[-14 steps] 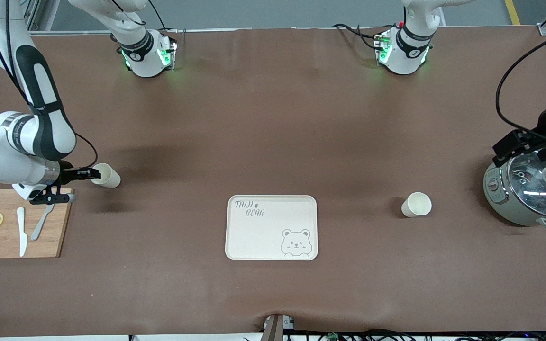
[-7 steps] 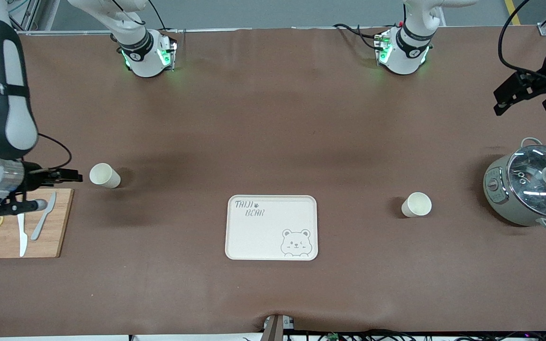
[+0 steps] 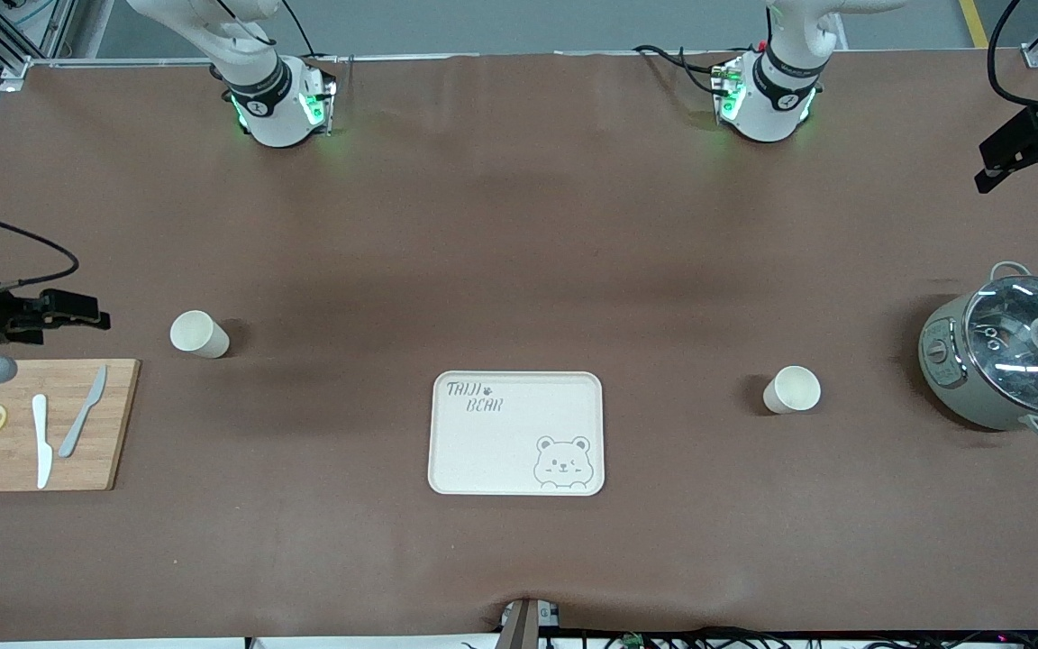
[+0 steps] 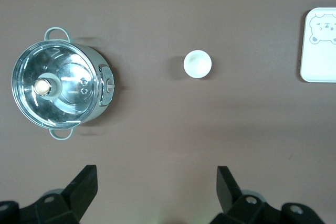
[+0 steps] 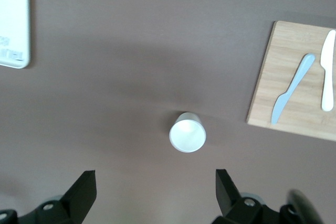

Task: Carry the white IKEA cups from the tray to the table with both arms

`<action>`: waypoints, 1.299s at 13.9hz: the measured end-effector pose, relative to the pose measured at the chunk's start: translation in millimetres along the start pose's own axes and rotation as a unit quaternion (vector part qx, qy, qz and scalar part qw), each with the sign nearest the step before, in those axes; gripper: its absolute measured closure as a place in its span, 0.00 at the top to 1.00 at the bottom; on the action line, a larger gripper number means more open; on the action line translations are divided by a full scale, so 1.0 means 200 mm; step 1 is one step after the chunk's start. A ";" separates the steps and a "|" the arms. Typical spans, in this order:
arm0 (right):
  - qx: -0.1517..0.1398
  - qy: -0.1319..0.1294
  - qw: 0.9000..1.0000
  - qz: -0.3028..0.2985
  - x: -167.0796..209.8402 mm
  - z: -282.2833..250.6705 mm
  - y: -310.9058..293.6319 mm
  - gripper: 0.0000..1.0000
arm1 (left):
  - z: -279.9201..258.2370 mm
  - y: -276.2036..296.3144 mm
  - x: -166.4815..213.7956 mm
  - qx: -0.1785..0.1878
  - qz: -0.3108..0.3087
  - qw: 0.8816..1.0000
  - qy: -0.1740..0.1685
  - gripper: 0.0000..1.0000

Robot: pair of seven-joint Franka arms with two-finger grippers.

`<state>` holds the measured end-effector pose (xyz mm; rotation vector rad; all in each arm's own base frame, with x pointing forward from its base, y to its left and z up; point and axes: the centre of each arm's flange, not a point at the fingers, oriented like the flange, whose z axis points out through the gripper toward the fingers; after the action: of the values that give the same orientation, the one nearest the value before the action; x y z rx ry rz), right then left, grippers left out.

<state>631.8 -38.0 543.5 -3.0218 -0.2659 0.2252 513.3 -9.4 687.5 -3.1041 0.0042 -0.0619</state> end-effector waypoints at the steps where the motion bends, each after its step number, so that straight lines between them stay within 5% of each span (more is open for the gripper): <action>1: -0.001 0.001 1.000 0.004 -0.05 -0.08 -0.06 1.00 | 0.01 0.01 0.00 -0.001 0.002 1.000 -0.002 1.00; 8: -0.008 0.025 1.000 0.011 -0.42 -0.34 -0.16 1.00 | 0.05 0.16 -0.01 -0.016 0.000 1.000 -0.012 1.00; 14: -0.007 0.018 0.993 0.115 -0.46 -0.30 -0.17 1.00 | 0.07 0.23 0.02 -0.012 0.012 1.000 0.001 1.00; 18: -0.024 0.033 0.992 0.120 -0.48 -0.37 -0.18 1.00 | 0.07 0.27 0.02 -0.006 0.019 1.000 0.007 1.00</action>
<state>545.0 -26.7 634.3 -3.0967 0.0990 0.1374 517.7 -62.2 671.5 -3.1132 0.0648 -0.0833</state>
